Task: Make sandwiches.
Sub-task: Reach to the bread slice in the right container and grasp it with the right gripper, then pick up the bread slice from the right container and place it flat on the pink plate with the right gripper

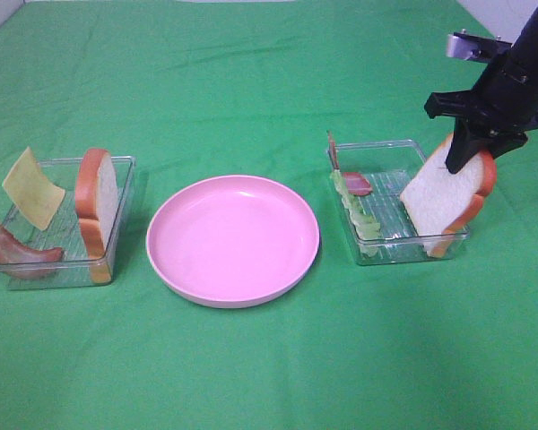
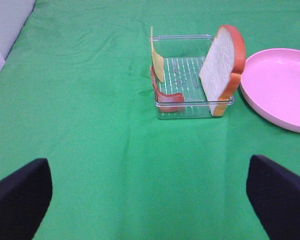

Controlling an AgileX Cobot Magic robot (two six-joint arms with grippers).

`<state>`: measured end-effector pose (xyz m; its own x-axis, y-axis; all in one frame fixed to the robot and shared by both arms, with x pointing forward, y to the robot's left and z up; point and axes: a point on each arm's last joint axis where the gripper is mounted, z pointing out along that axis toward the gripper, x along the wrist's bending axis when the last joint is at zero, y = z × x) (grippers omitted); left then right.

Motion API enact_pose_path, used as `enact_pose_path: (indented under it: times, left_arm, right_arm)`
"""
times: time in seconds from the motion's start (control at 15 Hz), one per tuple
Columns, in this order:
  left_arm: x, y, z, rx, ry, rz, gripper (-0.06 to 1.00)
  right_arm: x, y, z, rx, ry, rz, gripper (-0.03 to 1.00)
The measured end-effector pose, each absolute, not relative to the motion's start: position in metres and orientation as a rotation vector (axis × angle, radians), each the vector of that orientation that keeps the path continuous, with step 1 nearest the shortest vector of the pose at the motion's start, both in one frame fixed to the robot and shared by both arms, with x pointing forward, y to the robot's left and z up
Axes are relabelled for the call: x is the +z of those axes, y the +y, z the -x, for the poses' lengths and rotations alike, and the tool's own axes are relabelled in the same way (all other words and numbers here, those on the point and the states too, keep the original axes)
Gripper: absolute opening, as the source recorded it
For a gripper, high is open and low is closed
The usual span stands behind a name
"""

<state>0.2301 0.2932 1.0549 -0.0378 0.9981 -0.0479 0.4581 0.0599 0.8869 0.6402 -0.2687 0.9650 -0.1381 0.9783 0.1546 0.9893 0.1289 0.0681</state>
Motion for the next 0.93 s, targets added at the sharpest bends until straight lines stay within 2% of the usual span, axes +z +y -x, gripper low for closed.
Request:
enact_pose_path:
  times: [0.33,0.47,0.73,0.87,0.93]
  left_arm:
    - [1.055,0.293,-0.23,0.923,1.595,-1.496,0.99]
    - [1.055,0.293,-0.23,0.923,1.595,-1.496,0.99]
    - [1.055,0.293,-0.23,0.924,1.595,-1.497,0.99]
    - [1.055,0.293,-0.23,0.924,1.595,-1.497,0.99]
    - [1.055,0.293,-0.23,0.924,1.595,-1.497,0.99]
  right_arm:
    - [0.966,-0.269,-0.638,-0.216,-2.253,2.048,0.23]
    - [0.979,-0.269,-0.635,-0.242,-2.242,2.079,0.23]
    - [1.054,-0.267,-0.608,-0.461,-2.237,2.163,0.23]
    - [1.083,-0.253,-0.596,-0.665,-2.163,2.12,0.23]
    - [1.086,-0.246,-0.595,-0.707,-2.156,2.097,0.23]
